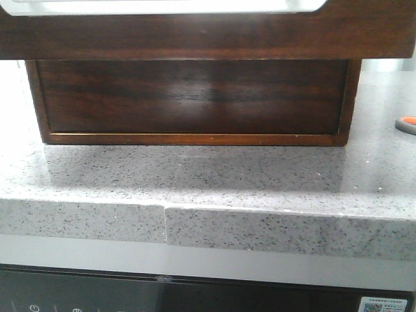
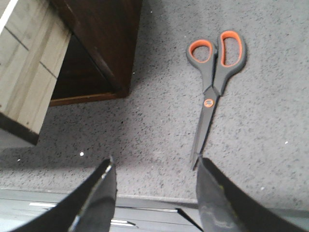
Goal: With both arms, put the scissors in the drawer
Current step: 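Lower the right gripper over the scissors' grey-orange handles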
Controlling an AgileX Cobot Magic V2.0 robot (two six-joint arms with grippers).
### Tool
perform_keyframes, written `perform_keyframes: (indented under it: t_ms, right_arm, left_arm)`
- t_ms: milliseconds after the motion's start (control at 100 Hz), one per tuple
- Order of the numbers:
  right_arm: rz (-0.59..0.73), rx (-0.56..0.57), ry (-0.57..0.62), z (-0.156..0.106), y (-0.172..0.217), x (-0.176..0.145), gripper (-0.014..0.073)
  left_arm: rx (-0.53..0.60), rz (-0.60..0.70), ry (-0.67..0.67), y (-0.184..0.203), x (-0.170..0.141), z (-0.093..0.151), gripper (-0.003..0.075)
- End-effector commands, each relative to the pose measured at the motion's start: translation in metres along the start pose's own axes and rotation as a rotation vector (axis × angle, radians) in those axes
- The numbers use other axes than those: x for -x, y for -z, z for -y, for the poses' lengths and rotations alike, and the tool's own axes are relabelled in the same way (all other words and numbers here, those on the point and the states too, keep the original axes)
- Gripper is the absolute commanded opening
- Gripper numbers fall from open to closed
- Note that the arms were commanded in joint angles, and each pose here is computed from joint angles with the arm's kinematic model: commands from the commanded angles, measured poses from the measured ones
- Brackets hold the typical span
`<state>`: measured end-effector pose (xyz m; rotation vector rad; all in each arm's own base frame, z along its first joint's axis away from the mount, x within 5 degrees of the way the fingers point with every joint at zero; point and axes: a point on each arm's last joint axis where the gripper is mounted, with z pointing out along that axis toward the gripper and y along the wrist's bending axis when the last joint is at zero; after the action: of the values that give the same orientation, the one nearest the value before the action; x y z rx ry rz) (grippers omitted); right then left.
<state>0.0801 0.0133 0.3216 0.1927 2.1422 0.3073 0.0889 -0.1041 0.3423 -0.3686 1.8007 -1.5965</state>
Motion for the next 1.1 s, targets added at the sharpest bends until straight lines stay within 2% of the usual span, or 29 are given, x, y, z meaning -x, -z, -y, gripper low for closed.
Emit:
perform_keyframes:
  t_ms: [0, 130, 410, 590, 740, 860, 1090]
  right_arm:
    - [0.082, -0.011, 0.022, -0.004, 0.004, 0.022, 0.0331]
    - [0.056, -0.055, 0.059, -0.005, 0.004, 0.04, 0.0331]
    - [-0.042, -0.106, 0.08, -0.009, -0.016, 0.074, 0.0331]
    - [-0.121, -0.127, 0.075, -0.008, -0.045, 0.085, 0.0331]
    - [-0.22, -0.161, 0.062, -0.003, -0.078, 0.092, 0.0332]
    - [-0.306, -0.194, 0.041, 0.005, -0.104, 0.092, 0.0332]
    - [-0.401, -0.225, 0.025, 0.017, -0.143, 0.085, 0.0333]
  left_arm:
    - [-0.046, -0.01, -0.102, 0.003, 0.001, 0.012, 0.015]
    - [-0.059, -0.011, -0.277, 0.003, 0.001, 0.015, -0.002]
    - [-0.134, 0.011, -0.701, 0.008, 0.007, 0.044, -0.002]
    - [-0.162, -0.051, -0.967, 0.009, 0.007, 0.064, -0.002]
    - [-0.119, -0.132, -1.169, 0.007, 0.009, 0.075, -0.002]
    - [-0.075, -0.133, -1.321, 0.011, 0.016, 0.084, -0.002]
    - [-0.004, -0.151, -1.489, 0.019, 0.025, 0.094, -0.002]
